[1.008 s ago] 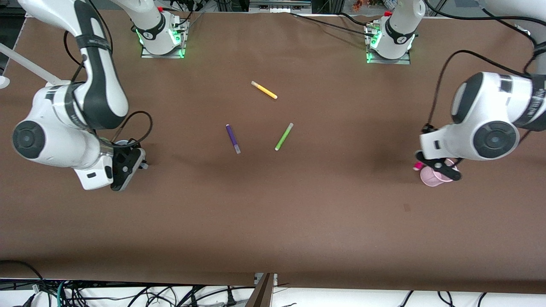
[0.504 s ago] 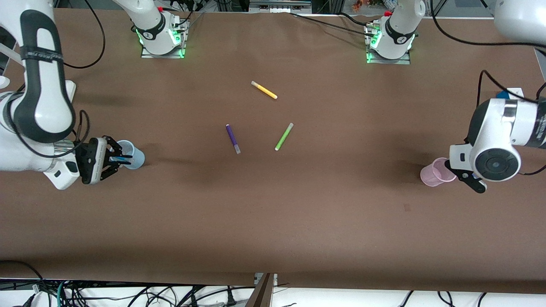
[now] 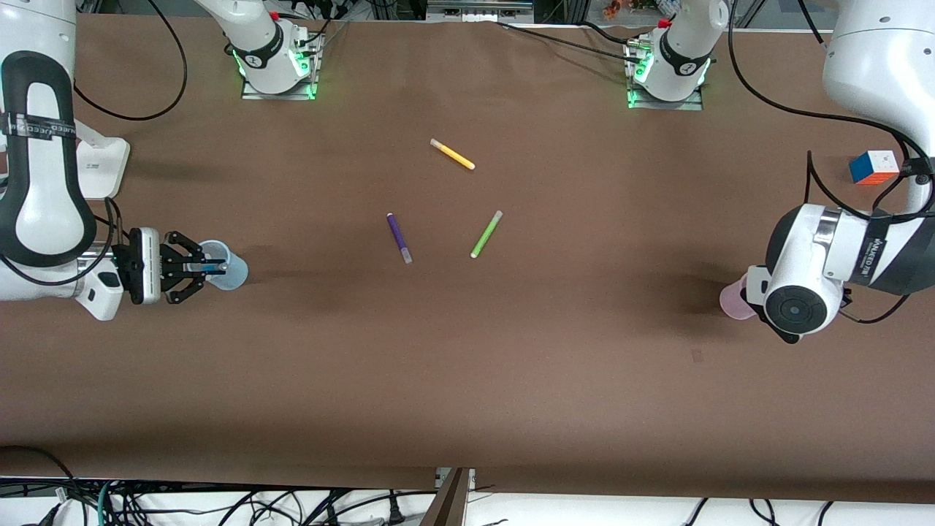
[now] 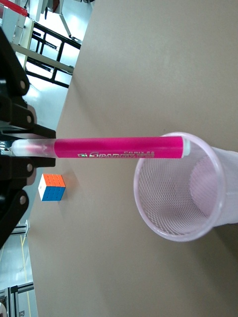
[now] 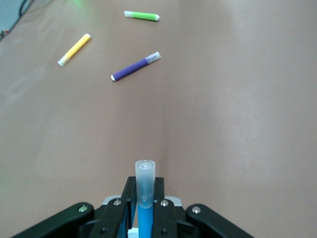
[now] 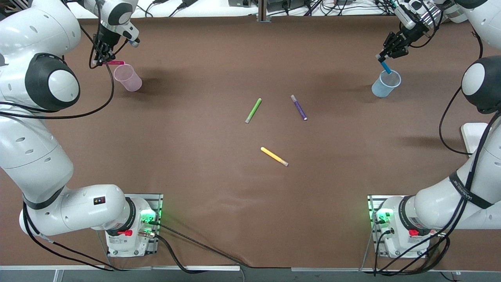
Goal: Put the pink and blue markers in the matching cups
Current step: 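Lower the blue marker into the blue cup while the left gripper drops pink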
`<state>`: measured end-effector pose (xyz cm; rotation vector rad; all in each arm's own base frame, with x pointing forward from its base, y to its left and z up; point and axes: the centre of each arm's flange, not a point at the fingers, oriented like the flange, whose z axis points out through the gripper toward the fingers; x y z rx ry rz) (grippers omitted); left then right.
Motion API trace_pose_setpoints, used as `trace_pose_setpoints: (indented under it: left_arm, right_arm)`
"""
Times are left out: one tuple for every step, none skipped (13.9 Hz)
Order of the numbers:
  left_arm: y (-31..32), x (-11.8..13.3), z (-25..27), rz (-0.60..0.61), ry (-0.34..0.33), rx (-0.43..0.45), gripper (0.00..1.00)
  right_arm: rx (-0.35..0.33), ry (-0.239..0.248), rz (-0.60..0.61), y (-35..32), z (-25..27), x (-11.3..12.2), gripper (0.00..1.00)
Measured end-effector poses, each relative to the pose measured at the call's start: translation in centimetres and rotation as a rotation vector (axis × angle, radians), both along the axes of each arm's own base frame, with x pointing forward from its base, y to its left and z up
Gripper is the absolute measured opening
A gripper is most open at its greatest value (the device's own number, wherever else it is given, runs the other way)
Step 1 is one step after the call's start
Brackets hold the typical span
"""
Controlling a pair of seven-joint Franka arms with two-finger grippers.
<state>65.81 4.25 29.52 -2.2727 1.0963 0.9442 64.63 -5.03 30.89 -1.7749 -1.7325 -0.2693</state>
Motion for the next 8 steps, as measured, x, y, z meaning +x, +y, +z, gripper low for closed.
trace_pose_setpoints:
  left_arm:
    - [-0.1,0.0,-0.4,-0.008,0.005,0.009,0.18]
    - [-0.2,0.0,-0.8,-0.013,0.011,0.015,0.18]
    - [-0.3,0.0,-1.3,-0.016,0.019,0.017,0.18]
    - [-0.5,0.0,-1.8,-0.019,0.026,0.017,0.18]
    - [-0.7,0.0,-2.1,-0.021,0.030,0.018,0.18]
    - [-0.9,-0.1,-2.3,-0.019,0.030,0.021,0.18]
    - [-1.0,-0.1,-2.6,-0.015,0.031,0.024,0.18]
    - [-1.0,-0.2,-2.9,-0.013,0.034,0.025,0.18]
  right_arm:
    - [0.008,0.004,0.007,0.0,0.0,-0.1,0.17]
    - [0.016,0.012,0.014,0.1,0.0,-0.3,0.17]
    - [0.023,0.017,0.020,0.0,0.0,-0.4,0.17]
    - [0.031,0.015,0.029,-0.3,-0.1,-0.5,0.17]
    - [0.039,0.010,0.038,-0.7,-0.1,-0.7,0.17]
    - [0.048,0.014,0.042,-1.1,-0.2,-0.9,0.17]
    - [0.058,0.024,0.044,-1.6,-0.5,-1.2,0.17]
    - [0.076,0.033,0.044,-2.2,-1.0,-1.6,0.17]
